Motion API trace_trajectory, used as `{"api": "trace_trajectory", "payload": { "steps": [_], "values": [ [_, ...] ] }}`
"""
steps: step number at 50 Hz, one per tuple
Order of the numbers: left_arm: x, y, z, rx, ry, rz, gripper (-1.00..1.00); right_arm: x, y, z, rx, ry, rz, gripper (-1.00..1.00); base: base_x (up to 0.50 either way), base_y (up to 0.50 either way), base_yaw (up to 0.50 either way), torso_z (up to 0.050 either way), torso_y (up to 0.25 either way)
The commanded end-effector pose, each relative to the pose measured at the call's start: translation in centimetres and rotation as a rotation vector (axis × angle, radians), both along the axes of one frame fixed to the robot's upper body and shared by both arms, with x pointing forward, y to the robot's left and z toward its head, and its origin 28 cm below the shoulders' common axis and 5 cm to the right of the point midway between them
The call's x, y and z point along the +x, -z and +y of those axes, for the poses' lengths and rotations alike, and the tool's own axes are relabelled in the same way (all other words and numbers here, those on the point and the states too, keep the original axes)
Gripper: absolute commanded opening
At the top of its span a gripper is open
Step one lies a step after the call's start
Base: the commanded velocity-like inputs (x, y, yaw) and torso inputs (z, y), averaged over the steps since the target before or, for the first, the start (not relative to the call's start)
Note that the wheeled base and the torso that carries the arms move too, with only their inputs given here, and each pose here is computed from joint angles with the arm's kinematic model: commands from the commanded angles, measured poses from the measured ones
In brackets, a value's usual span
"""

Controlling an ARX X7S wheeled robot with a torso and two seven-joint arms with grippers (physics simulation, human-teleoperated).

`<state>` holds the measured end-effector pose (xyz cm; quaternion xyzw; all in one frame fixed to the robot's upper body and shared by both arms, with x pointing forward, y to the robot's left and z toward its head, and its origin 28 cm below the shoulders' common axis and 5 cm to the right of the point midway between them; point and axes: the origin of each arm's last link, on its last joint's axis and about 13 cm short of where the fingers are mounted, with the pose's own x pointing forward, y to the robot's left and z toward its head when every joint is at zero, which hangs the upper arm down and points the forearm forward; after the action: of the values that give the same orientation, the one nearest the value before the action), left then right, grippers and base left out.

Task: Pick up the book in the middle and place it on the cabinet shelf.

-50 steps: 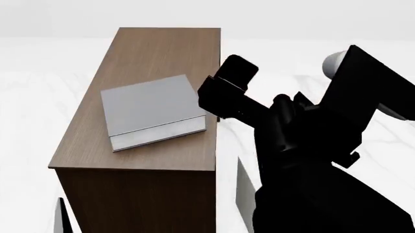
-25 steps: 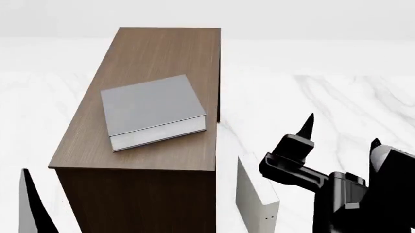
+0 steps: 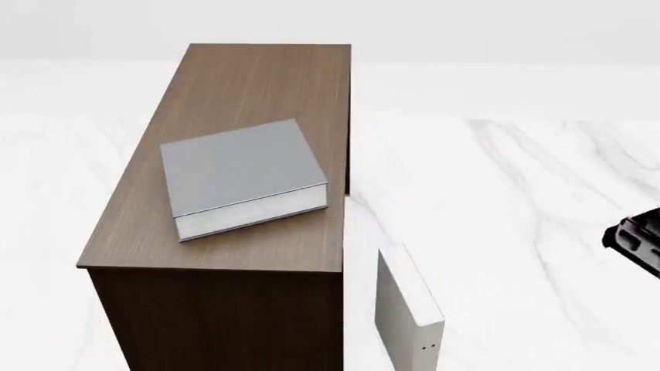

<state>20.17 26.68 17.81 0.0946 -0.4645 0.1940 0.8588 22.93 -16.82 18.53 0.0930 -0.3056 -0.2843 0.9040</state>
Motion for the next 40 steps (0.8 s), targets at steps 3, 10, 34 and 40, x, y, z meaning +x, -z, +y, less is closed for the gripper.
{"api": "trace_trajectory", "payload": {
  "steps": [3,10,34,40],
  "values": [
    [-0.7,-4.5,4.4,-0.01,-0.264,-0.18,1.0,-1.7,-5.5,-4.1,0.013,0.277,-0.343,1.0,0.0,0.0,0.0,0.0,0.0],
    [-2.8,-7.4,6.6,-0.015,-0.395,-0.296,1.0,-4.2,-8.2,-5.7,0.001,0.385,-0.517,1.0,0.0,0.0,0.0,0.0,0.0],
    [-5.7,-10.0,7.1,0.017,-0.438,-0.423,1.0,-7.0,-10.0,-6.0,-0.079,0.448,-0.721,1.0,0.0,0.0,0.0,0.0,0.0],
    [-5.4,-9.9,7.0,0.026,-0.435,-0.417,1.0,-6.5,-9.8,-5.9,-0.079,0.439,-0.707,1.0,0.0,0.0,0.0,0.0,0.0]
  ]
}}
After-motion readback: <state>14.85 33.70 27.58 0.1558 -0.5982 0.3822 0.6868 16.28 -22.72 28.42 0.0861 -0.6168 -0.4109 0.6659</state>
